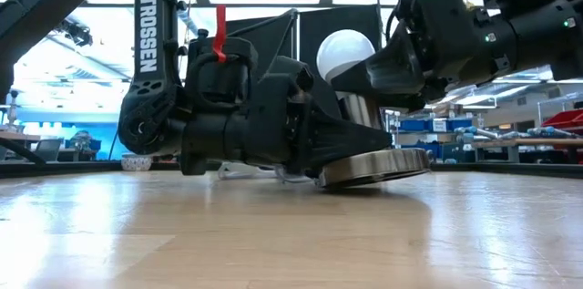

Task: Screw lightbulb
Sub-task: Insert the white lightbulb into the lamp socket

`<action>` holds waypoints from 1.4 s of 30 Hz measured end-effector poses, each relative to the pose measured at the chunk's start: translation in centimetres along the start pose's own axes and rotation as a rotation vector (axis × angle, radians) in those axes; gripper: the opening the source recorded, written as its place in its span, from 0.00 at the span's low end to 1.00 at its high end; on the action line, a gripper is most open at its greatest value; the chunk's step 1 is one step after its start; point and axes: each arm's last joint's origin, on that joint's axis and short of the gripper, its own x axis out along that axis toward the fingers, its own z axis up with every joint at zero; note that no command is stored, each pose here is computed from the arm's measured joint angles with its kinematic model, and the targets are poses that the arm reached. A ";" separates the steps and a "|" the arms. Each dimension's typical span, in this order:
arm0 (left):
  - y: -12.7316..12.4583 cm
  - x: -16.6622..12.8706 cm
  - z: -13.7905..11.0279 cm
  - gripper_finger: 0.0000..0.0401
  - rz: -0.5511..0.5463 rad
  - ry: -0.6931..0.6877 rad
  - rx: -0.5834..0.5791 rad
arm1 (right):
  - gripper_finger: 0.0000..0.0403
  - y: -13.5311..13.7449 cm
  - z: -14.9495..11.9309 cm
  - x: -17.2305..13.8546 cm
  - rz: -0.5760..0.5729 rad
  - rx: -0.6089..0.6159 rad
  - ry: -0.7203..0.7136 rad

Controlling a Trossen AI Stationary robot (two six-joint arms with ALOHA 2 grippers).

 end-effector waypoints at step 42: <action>-2.2 0.8 -0.3 0.49 0.706 -0.090 -0.048 | 0.47 0.1 0.7 1.3 -0.341 0.175 -0.022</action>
